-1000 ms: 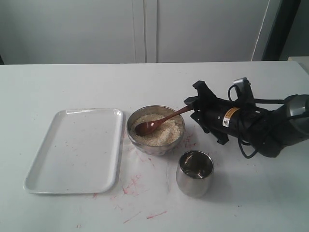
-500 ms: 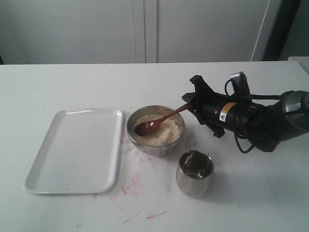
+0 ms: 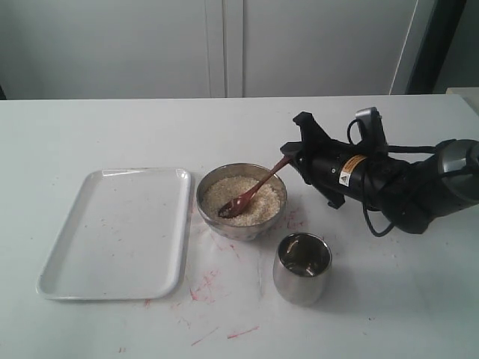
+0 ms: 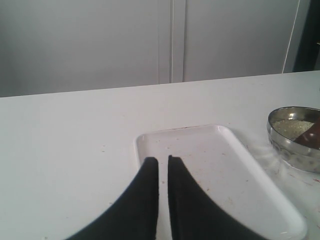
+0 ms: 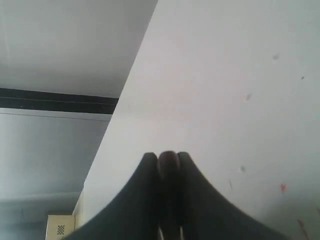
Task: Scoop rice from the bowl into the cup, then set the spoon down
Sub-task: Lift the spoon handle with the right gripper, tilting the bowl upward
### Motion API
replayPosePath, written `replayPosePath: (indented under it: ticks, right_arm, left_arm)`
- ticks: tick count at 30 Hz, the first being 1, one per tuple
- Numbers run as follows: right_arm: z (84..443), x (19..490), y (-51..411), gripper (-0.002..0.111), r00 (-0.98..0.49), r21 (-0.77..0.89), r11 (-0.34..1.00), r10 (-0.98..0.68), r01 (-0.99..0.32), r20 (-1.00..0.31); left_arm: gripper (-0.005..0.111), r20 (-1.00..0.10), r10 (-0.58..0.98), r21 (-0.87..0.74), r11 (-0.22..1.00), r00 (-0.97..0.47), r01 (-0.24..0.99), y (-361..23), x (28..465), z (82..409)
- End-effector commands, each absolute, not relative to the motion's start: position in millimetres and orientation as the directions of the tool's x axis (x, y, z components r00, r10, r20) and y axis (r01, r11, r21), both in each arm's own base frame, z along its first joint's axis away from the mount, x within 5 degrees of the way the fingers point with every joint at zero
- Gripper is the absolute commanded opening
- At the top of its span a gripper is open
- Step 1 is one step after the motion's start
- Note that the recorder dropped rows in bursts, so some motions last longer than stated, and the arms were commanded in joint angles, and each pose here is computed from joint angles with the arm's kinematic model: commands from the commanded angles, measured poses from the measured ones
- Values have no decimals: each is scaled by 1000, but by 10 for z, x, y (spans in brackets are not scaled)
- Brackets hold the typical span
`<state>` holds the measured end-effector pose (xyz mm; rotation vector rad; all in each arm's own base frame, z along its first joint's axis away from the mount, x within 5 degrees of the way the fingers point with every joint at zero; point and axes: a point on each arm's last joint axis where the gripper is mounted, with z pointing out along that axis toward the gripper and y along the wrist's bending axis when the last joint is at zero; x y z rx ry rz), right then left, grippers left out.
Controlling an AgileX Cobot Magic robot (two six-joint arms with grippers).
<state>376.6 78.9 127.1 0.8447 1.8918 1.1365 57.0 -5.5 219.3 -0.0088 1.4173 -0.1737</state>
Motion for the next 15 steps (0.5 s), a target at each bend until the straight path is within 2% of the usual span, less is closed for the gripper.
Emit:
replayPosePath:
  ticks: [1,5,7,15]
  right_arm:
    - [1345,3771,831,0,-507,924,378,807,49,-303]
    - [1431,3776,857,0,-500,941,336,809,-38,-309]
    - [1434,3776,858,0,-499,942,334,809,-41,-309]
    - [1433,3771,866,0,-503,915,395,776,-83,-381]
  left_arm:
    - [14,-979,-132,-115,986,152,118,-55,570,2212]
    - [14,-979,-132,-115,986,152,118,-55,570,2212]
    - [14,-979,-132,-115,986,152,118,-55,570,2212]
    - [14,-979,-132,-115,986,152,118,-55,570,2212]
